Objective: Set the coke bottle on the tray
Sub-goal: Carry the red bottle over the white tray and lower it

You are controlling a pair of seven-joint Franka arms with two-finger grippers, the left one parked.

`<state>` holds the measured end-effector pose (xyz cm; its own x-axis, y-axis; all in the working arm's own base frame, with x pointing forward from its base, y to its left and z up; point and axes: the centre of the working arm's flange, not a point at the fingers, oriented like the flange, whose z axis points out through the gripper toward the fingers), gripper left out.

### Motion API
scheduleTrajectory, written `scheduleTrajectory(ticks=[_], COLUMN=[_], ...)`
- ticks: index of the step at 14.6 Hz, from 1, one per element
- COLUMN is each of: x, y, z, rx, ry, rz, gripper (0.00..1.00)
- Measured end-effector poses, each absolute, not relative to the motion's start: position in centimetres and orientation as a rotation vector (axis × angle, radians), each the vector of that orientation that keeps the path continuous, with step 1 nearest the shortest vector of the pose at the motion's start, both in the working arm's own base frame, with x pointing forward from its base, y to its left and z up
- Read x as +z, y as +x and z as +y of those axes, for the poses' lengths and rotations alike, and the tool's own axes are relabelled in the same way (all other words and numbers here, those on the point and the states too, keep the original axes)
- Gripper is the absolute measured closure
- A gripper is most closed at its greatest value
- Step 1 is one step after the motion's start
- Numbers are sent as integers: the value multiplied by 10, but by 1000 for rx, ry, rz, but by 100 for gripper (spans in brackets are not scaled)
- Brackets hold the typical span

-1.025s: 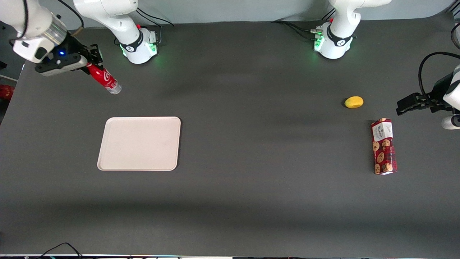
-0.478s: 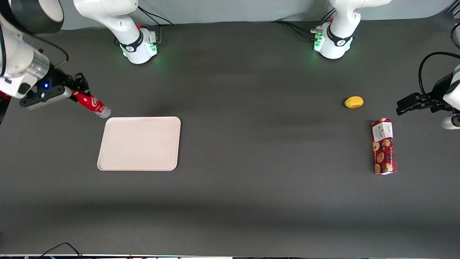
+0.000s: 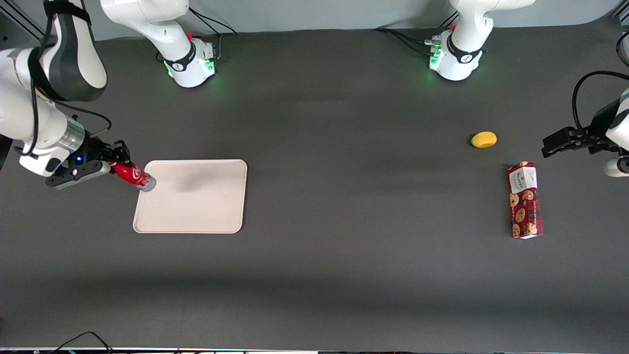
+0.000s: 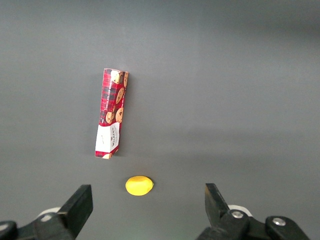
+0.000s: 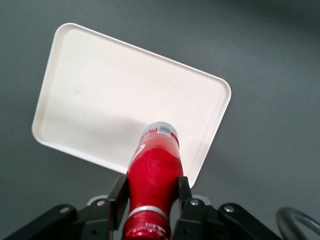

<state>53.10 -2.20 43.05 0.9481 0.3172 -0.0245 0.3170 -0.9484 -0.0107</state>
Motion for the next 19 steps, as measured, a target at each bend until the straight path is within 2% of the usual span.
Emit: scheduleTrajectory(ticks=[13, 19], x=[351, 314], y=[541, 541], z=[-59, -62], rx=[-76, -11], ry=[-3120, -3079], rz=[-534, -522], gripper=[55, 55])
